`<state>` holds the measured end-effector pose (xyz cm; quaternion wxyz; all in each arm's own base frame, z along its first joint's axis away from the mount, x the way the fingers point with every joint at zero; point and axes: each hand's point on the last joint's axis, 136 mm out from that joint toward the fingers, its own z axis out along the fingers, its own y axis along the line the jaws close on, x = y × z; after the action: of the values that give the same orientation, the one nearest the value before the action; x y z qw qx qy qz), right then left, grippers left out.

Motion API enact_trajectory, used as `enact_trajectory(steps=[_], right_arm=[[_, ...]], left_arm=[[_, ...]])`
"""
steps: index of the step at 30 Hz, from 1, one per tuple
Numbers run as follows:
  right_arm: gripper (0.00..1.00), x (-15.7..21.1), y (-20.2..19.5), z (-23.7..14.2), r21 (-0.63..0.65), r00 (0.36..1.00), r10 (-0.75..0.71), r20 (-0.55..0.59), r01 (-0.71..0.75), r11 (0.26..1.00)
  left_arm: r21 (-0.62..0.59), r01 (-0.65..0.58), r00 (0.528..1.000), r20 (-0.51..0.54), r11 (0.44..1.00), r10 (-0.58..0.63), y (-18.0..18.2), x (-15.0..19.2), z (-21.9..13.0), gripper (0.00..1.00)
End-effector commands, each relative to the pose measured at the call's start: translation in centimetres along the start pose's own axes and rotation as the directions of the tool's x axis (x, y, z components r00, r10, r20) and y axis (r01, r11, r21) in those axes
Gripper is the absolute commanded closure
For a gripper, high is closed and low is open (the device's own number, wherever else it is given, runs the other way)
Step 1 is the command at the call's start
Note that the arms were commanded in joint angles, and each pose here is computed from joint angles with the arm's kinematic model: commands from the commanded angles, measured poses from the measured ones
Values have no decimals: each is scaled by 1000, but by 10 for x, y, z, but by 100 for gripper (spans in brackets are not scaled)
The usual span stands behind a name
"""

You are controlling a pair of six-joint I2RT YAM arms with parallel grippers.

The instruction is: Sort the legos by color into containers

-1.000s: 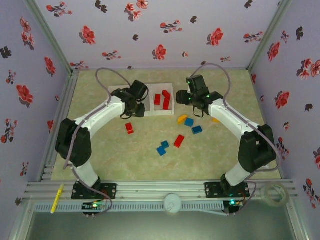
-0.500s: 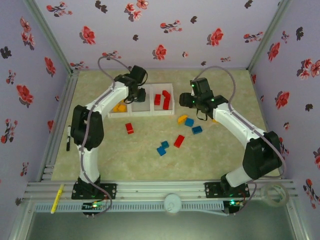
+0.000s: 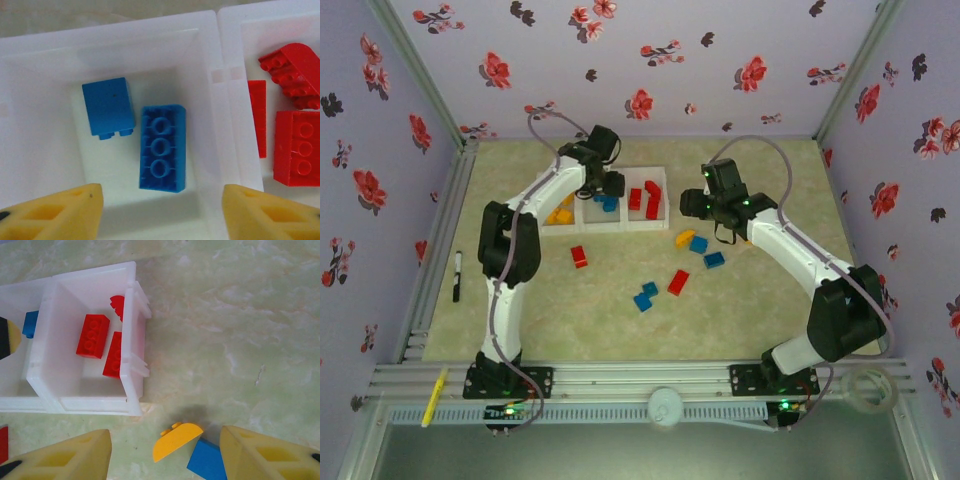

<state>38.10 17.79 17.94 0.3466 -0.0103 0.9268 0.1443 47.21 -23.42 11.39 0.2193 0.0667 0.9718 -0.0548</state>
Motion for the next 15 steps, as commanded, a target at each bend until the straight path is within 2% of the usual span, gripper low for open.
enact_trajectory(steps=[1, 9, 15], right_arm=[[40, -1, -7, -7, 20, 1000, 10, 12, -10, 1000], [40, 3, -9, -4, 24, 1000, 6, 4, -7, 1000], [38, 15, -16, -5, 42, 1000, 3, 3, -4, 999]], left_arm=[[27, -18, 1000, 15, 999, 18, -4, -7, -9, 33], [86, -76, 991, 116, 993, 65, -10, -3, -61, 33], [102, -78, 988, 144, 992, 63, -3, 22, -94, 31]])
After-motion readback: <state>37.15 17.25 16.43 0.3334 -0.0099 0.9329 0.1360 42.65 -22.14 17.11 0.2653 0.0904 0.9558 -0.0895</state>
